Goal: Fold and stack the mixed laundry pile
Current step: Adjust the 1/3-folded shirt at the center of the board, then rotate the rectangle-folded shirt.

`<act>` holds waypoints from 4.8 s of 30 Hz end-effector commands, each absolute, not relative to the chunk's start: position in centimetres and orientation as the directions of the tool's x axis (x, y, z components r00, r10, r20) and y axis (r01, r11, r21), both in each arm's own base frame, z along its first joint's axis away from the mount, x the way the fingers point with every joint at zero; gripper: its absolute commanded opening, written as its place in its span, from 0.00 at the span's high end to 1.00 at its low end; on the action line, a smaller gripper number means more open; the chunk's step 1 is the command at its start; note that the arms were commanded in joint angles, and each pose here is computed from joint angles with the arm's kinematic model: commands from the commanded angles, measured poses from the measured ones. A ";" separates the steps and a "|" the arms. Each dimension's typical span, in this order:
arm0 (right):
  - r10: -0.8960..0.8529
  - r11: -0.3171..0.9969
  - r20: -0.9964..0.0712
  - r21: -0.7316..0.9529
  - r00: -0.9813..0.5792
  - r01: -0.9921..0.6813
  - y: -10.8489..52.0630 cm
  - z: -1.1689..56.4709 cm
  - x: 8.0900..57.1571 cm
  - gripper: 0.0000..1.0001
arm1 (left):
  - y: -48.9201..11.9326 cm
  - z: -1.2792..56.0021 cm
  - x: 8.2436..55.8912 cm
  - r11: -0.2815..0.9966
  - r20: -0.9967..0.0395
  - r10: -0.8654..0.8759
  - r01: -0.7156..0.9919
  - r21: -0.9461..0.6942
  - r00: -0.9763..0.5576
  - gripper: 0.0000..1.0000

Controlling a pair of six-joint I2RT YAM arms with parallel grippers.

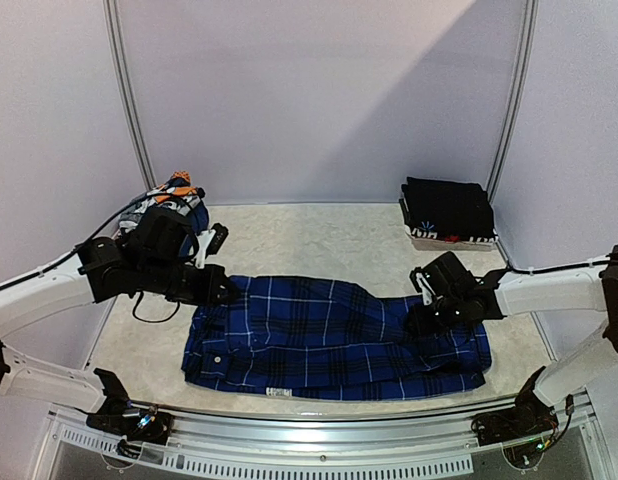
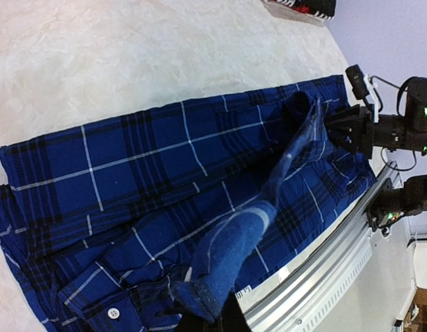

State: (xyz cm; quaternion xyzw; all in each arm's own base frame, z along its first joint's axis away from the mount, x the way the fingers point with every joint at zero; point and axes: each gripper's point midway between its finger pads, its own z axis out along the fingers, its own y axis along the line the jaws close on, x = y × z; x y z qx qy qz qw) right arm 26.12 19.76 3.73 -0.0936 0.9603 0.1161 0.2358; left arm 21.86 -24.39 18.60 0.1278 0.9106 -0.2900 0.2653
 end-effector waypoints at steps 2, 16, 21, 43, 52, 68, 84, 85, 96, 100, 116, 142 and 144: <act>-0.005 0.958 -0.473 0.249 -0.881 -0.139 19.2 2.2 25.4 0.64 | -24.1 20.6 22.0 0.815 -0.573 0.086 0.389 -0.431 -0.815 1.00; 0.091 0.959 -0.584 0.271 -0.806 -0.088 18.2 4.1 26.8 0.65 | -20.7 15.3 26.1 0.932 -0.554 0.115 0.283 -0.227 -0.824 1.00; 0.085 0.951 -0.614 0.284 -0.784 -0.119 18.4 5.3 26.9 0.65 | -19.4 12.3 28.1 0.960 -0.524 0.108 0.225 -0.165 -0.845 1.00; 0.231 0.968 -0.656 0.228 -0.719 0.103 13.9 4.4 26.9 0.65 | -15.8 4.2 27.7 0.991 -0.363 0.097 0.124 -0.053 -0.927 1.00; 0.299 0.954 -0.620 0.218 -0.726 0.207 12.8 2.5 26.5 0.70 | -14.8 2.1 27.6 0.995 -0.324 0.084 0.097 -0.023 -0.942 1.00; 0.310 0.951 -0.602 0.189 -0.736 0.246 12.3 0.5 26.3 0.73 | -13.8 0.2 28.6 0.995 -0.292 0.081 0.062 0.074 -0.953 1.00; 0.330 0.944 -0.595 0.201 -0.732 0.262 12.7 -0.8 26.7 0.75 | -12.8 3.9 29.8 0.995 -0.427 0.056 0.015 0.098 -0.903 0.50; 0.329 0.944 -0.593 0.199 -0.735 0.263 12.7 -0.9 26.7 0.75 | -12.7 4.6 29.9 0.995 -0.446 0.057 0.012 0.103 -0.893 0.44; 0.304 0.952 -0.591 0.214 -0.747 0.218 14.7 -0.1 28.6 0.75 | -22.5 8.7 30.1 0.931 -0.572 0.288 0.365 -0.022 -0.768 0.37; 0.279 0.958 -0.559 0.224 -0.781 0.182 16.3 -0.4 30.0 0.75 | -25.2 7.6 30.6 0.905 -0.551 0.318 0.421 -0.068 -0.772 0.40; 0.203 0.915 -0.375 0.401 -0.904 0.039 23.1 -3.1 37.3 0.77 | -23.5 1.7 30.0 0.934 -0.406 0.321 0.356 -0.012 -0.856 0.44; 0.135 0.811 -0.344 0.577 -0.929 -0.095 29.7 1.0 49.2 0.82 | -26.8 -2.2 24.7 0.914 -0.295 0.214 0.298 -0.277 -0.931 0.49; 0.134 0.804 -0.347 0.586 -0.928 -0.102 29.9 1.3 50.2 0.82 | -28.0 -2.5 24.4 0.900 -0.295 0.201 0.295 -0.321 -0.934 0.50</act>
